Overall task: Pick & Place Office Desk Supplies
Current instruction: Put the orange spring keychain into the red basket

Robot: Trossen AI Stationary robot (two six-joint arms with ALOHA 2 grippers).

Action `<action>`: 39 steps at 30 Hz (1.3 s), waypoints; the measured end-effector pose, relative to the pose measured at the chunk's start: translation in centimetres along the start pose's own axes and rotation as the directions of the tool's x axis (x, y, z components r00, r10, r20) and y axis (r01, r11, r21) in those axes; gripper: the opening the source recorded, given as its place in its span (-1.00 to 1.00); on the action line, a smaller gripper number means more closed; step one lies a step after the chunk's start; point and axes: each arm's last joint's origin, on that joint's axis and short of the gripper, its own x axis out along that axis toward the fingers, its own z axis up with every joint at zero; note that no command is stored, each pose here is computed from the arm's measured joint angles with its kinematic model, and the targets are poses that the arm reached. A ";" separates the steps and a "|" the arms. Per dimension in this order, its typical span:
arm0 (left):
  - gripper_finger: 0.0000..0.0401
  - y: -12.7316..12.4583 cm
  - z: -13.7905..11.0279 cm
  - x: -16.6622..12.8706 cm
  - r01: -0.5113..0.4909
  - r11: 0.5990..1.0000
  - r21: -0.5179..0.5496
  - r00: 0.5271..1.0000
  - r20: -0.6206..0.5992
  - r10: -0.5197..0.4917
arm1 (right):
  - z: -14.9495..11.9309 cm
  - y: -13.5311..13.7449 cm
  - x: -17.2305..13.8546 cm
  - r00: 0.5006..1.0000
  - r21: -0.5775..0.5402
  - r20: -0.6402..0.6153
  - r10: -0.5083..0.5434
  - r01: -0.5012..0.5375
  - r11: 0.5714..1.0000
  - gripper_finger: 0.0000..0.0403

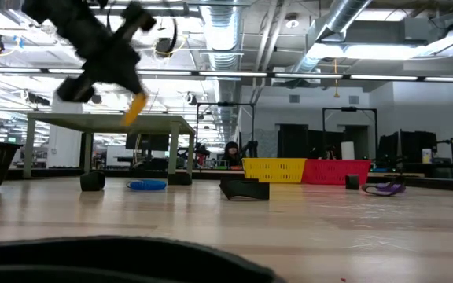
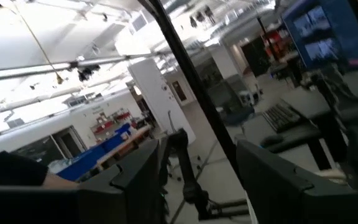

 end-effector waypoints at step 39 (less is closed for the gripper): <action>-0.99 -20.5 -2.0 -3.3 0.736 0.632 0.245 0.458 0.508 -0.730 | -6.7 -1.7 6.2 0.862 -0.571 0.042 -0.505 0.435 0.696 0.05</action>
